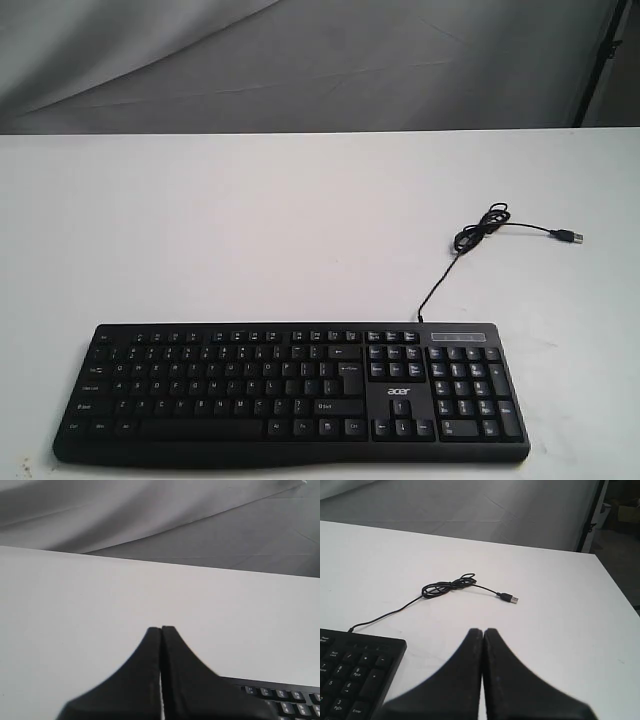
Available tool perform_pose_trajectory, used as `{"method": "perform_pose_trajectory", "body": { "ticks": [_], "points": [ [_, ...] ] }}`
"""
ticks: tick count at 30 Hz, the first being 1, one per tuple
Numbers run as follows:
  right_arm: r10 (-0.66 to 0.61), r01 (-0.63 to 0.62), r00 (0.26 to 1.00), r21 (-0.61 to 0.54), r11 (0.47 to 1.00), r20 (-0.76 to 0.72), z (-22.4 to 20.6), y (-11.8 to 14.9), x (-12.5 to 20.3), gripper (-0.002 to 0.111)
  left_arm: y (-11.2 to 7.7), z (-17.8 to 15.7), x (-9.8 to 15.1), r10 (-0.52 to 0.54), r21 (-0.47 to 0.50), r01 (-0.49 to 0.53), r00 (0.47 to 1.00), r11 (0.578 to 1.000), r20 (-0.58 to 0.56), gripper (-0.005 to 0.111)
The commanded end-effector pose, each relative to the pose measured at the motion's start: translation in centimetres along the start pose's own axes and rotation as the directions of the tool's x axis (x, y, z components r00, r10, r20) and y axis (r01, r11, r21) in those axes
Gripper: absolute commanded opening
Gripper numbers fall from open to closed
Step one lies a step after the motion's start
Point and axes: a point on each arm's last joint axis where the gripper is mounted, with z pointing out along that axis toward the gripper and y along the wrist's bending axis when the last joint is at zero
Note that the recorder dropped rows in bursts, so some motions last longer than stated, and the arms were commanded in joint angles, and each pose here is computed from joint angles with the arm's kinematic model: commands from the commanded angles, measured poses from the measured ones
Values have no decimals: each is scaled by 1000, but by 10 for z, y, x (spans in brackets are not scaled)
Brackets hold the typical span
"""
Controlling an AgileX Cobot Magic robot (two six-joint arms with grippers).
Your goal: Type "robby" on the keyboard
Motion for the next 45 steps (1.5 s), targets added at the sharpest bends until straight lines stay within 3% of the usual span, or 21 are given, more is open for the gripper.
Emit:
{"method": "perform_pose_trajectory", "body": {
  "ticks": [1,19,27,37,45],
  "points": [
    [4,-4,1000,5,1000,5,0,0,1,0,0,0,1,-13,6,13,1000,1000,1,0],
    [35,-35,999,-5,999,18,-1,0,-3,0,0,0,1,-13,6,13,1000,1000,1,0],
    [32,-32,990,1,999,138,-27,-7,-73,0,0,0,1,-11,6,11,1000,1000,1,0],
    [49,-48,995,-13,999,84,-9,-17,-168,0,0,0,1,-13,6,13,1000,1000,1,0],
    [246,-258,962,-110,960,-116,37,-5,-177,0,0,0,1,-13,6,13,1000,1000,1,0]
  ]
}}
